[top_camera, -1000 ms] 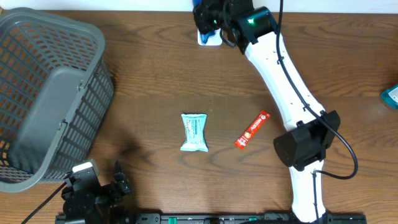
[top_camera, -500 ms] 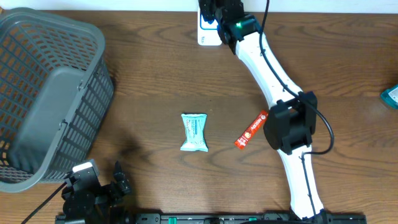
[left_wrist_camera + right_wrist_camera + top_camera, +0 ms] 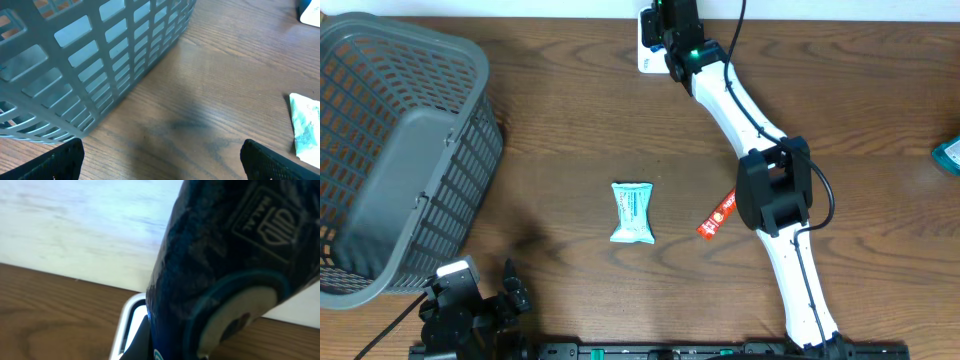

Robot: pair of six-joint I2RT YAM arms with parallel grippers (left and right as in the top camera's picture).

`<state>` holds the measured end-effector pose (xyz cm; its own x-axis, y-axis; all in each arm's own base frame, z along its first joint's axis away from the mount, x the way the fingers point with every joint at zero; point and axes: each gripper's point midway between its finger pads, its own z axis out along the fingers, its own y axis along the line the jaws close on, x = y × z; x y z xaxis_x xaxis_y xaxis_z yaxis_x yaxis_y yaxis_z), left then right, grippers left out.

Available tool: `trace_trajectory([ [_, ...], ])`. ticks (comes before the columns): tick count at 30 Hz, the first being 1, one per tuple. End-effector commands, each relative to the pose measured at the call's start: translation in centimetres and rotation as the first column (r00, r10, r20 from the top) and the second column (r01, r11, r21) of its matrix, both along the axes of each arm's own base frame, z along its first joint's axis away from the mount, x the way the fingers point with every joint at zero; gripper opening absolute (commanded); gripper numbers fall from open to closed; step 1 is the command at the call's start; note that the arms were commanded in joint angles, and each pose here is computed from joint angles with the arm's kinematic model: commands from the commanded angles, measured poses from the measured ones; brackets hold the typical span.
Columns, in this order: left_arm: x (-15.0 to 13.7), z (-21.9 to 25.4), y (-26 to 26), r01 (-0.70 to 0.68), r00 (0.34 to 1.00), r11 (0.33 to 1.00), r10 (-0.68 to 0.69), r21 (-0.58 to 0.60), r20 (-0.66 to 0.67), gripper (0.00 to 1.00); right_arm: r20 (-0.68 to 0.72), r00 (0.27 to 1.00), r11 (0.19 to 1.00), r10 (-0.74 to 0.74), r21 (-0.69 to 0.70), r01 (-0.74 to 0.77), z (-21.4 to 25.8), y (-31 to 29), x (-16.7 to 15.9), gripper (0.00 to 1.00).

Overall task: Scan the item barcode
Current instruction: 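Carry the Oreo pack to the right side and set it down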

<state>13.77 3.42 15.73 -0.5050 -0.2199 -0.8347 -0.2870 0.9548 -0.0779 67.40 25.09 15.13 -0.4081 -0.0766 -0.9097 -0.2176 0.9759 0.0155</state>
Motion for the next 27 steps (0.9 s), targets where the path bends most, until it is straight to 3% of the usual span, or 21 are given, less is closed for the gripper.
trace_trajectory([
  [1,0.0,-0.1,-0.1,0.002,1.0,1.0,-0.002,-0.005,-0.002,1.0,0.027,0.998,0.997,-0.058,0.062,0.056,1.5,-1.9,1.0,0.01],
  [5,0.0,-0.1,-0.1,0.002,1.0,1.0,-0.002,-0.005,-0.002,1.0,0.024,0.997,0.996,-0.067,0.061,0.066,4.2,-2.6,0.9,0.01],
  [9,0.0,-0.1,-0.1,0.002,1.0,1.0,-0.002,-0.005,-0.002,1.0,-0.034,0.995,0.994,-0.09,0.054,0.091,9.7,-4.9,-1.1,0.01],
  [16,0.0,-0.1,-0.1,0.002,1.0,1.0,-0.002,-0.005,-0.002,1.0,-0.241,0.943,0.972,-0.23,-0.01,0.234,15.2,-12.9,-9.2,0.01],
  [20,0.0,-0.1,-0.1,0.002,1.0,1.0,-0.002,-0.005,-0.002,1.0,-0.339,0.859,0.923,-0.384,-0.133,0.36,15.7,-19.9,-13.9,0.01],
  [24,0.0,-0.1,-0.1,0.002,1.0,1.0,-0.002,-0.005,-0.002,1.0,-0.396,0.699,0.803,-0.595,-0.324,0.5,14.6,-28.7,-18.1,0.01],
  [27,0.0,-0.1,-0.1,0.002,1.0,1.0,-0.002,-0.005,-0.002,1.0,-0.42,0.587,0.72,-0.693,-0.363,0.591,13.1,-34.1,-19.0,0.01],
])
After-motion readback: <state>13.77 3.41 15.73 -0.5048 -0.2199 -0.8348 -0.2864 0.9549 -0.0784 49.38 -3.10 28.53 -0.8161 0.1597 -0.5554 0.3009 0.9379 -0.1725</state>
